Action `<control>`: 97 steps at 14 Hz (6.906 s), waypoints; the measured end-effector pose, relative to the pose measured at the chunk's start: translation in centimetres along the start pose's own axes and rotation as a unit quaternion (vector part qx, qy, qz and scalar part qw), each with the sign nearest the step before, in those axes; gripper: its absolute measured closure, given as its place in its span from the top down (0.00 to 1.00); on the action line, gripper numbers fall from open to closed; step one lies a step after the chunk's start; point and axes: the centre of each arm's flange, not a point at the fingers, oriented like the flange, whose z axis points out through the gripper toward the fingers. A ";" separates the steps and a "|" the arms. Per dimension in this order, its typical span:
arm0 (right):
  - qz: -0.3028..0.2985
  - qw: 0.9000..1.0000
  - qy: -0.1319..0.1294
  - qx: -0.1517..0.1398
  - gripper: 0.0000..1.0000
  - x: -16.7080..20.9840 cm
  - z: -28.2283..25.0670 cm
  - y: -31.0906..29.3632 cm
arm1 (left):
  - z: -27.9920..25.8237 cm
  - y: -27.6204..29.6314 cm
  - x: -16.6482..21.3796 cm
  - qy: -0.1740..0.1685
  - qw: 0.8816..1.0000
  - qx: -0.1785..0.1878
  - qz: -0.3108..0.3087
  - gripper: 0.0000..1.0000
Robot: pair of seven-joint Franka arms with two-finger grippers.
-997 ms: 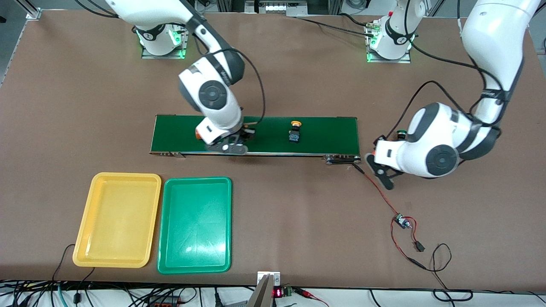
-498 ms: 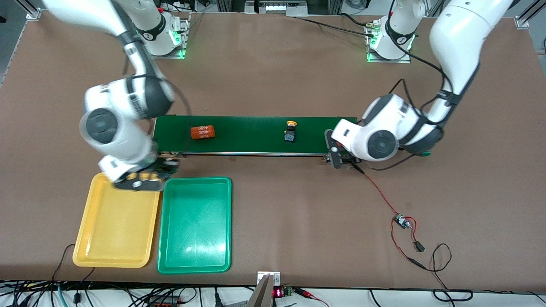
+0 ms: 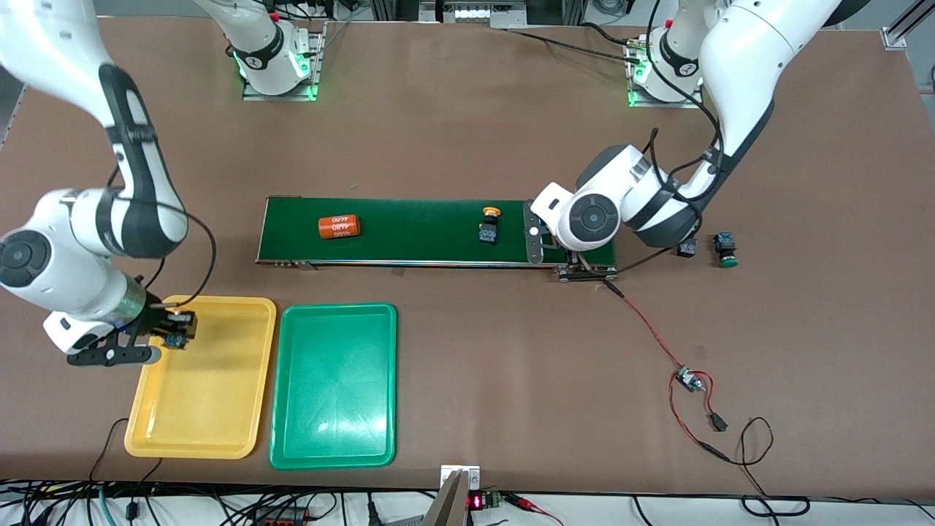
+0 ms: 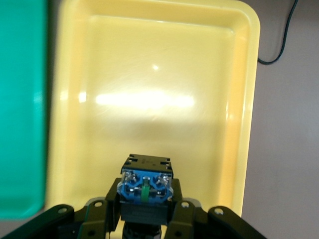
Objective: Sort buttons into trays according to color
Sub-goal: 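Carry the button to the yellow tray while the left gripper places the cylinder, then release the button in the yellow tray while the left gripper reaches buttons, then grasp a yellow button on the belt while the left gripper grasps a green button, then carry the button to the yellow tray while the left gripper places the green button, then release the button in the yellow tray while the left gripper reaches buttons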
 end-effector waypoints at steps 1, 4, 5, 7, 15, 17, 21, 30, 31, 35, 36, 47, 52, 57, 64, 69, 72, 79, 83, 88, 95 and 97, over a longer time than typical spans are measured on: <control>0.002 1.000 0.004 0.000 0.41 -0.1 2.3 0.5 | 0.0 0.0 0.1 0.000 1.000 0.001 0.001 0.65; 0.000 1.000 0.015 0.000 0.41 0.1 6.0 0.8 | -0.9 -0.6 -0.7 0.005 1.000 0.009 -0.008 0.90; -0.001 1.000 0.021 0.001 0.41 0.1 6.6 0.8 | -1.9 -1.1 -1.3 0.009 1.000 0.018 -0.020 0.99; -0.002 0.999 0.034 0.001 0.41 0.0 8.5 1.0 | -4.5 -2.3 -3.8 0.009 0.997 0.026 -0.073 1.00; -0.014 0.999 0.051 0.001 0.74 0.4 8.6 1.3 | -10.0 -6.9 -16.3 -0.004 0.925 0.007 -0.380 1.00; -0.017 0.999 0.039 0.004 0.92 0.4 6.7 0.7 | -10.6 -7.0 -17.4 -0.022 0.898 0.023 -0.439 1.00; 0.011 0.999 -0.040 0.032 0.99 -1.1 -0.9 -4.8 | -13.5 -8.1 -22.7 -0.010 0.855 0.066 -0.515 1.00; 0.111 0.983 -0.126 0.073 1.00 -11.3 -11.7 -30.5 | -11.8 -0.5 -30.1 0.059 0.788 0.046 -0.611 1.00; 0.115 0.982 -0.126 0.075 1.00 -12.8 -11.6 -33.4 | -11.1 0.1 -30.0 0.049 0.790 0.040 -0.609 1.00; 0.093 0.985 -0.127 0.076 1.00 -16.3 -10.6 -38.5 | -4.6 -0.3 -30.1 0.022 0.775 0.002 -0.632 1.00; 0.089 0.985 -0.127 0.077 1.00 -16.9 -10.4 -39.3 | -2.9 -0.5 -29.6 0.029 0.768 0.005 -0.640 1.00; 0.132 0.984 -0.115 0.043 1.00 -20.3 -4.8 -44.3 | 8.0 -2.5 -27.8 0.097 0.764 0.034 -0.637 1.00; 0.135 0.983 -0.119 0.049 1.00 -20.7 -3.6 -44.9 | 8.7 -2.8 -28.6 0.080 0.778 0.055 -0.620 1.00; 0.119 0.985 -0.122 0.037 0.93 -21.4 -1.2 -45.3 | 9.9 -2.9 -29.2 0.071 0.777 0.048 -0.623 0.85; 0.120 0.986 -0.115 0.028 0.33 -20.6 -0.5 -44.2 | 4.9 -4.6 -27.3 0.037 0.790 0.035 -0.611 0.41; 0.114 0.989 -0.089 0.007 0.33 -14.1 -6.0 -37.6 | -3.4 -3.2 -16.4 0.041 0.795 0.034 -0.604 0.41; 0.092 0.993 -0.071 -0.004 0.33 -9.5 -9.3 -31.9 | -2.7 -1.6 -10.4 0.048 0.772 0.011 -0.634 0.41; 0.017 0.998 -0.055 -0.025 0.33 -3.0 -5.9 -15.3 | 0.8 0.9 -1.0 0.051 0.738 -0.006 -0.673 0.55; -0.006 0.999 -0.013 -0.032 0.33 -1.7 -1.0 -13.4 | -1.1 -0.5 -2.6 0.046 0.724 -0.007 -0.688 0.91; -0.012 0.999 0.021 -0.044 0.33 -1.4 5.8 -8.7 | -8.9 -4.1 -9.2 0.027 0.690 0.010 -0.723 1.00; -0.012 0.999 0.036 -0.038 0.42 -1.4 7.8 -8.0 | -5.1 -10.1 -25.3 -0.014 0.695 0.022 -0.718 1.00; -0.013 0.998 0.040 -0.037 0.59 -1.4 7.8 -8.0 | -2.5 -10.8 -29.5 -0.022 0.698 0.007 -0.716 1.00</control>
